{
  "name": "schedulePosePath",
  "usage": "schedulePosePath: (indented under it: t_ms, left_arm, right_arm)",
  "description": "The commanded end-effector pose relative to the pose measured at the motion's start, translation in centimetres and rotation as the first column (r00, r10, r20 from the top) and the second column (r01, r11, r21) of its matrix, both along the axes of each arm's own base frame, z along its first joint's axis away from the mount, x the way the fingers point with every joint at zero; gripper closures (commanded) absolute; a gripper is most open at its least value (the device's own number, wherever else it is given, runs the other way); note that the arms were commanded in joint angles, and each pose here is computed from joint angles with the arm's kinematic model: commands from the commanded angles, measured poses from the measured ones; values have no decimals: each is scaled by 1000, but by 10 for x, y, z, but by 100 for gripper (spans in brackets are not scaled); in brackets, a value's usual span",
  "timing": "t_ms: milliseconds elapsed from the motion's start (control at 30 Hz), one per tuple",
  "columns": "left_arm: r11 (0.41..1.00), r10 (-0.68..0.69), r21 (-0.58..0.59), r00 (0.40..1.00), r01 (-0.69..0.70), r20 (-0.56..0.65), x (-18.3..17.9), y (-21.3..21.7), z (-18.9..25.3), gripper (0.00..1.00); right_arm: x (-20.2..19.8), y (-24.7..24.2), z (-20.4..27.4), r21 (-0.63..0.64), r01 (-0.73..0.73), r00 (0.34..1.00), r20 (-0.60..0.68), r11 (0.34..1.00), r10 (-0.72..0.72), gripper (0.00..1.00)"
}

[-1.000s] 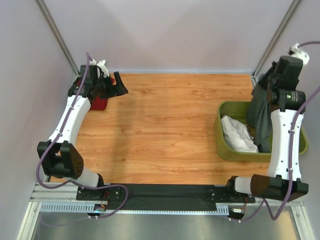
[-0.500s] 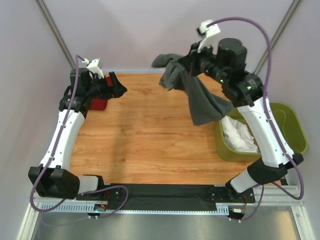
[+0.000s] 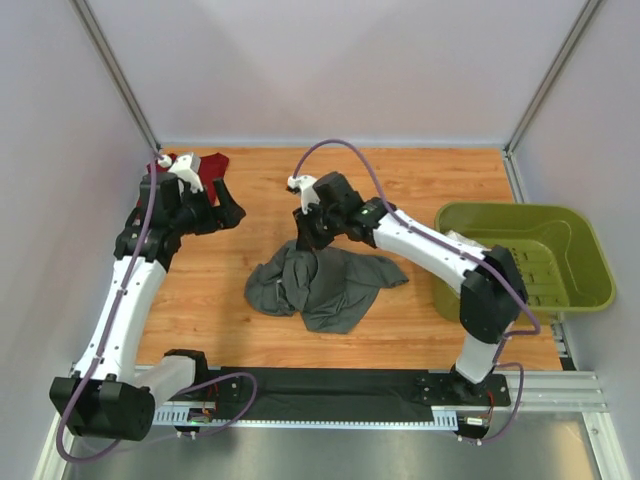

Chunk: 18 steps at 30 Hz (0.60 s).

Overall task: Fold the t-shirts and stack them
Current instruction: Move the tshirt to the center of the board

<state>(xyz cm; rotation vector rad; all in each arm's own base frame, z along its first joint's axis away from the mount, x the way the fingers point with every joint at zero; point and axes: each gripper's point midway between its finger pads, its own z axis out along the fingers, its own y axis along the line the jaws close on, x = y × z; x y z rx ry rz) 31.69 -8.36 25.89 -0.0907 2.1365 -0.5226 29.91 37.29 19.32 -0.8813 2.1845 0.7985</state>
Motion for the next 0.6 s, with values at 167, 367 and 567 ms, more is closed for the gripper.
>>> schedulePosePath:
  t_ms: [167, 367, 567]
  left_arm:
    - [980, 170, -58, 958, -188, -233, -36, 10, -73, 7]
    - [991, 92, -71, 958, -115, -271, -46, -28, -89, 9]
    - [995, -19, -95, 959, -8, -284, -65, -82, -112, 18]
  right_arm:
    - [-3, -13, -70, -197, 55, 971, -217, 979, -98, 4]
    - [9, -72, -31, -210, 250, 939, -186, 945, -290, 0]
    - [-2, -146, -21, -258, 461, 832, -208, 849, -514, 2]
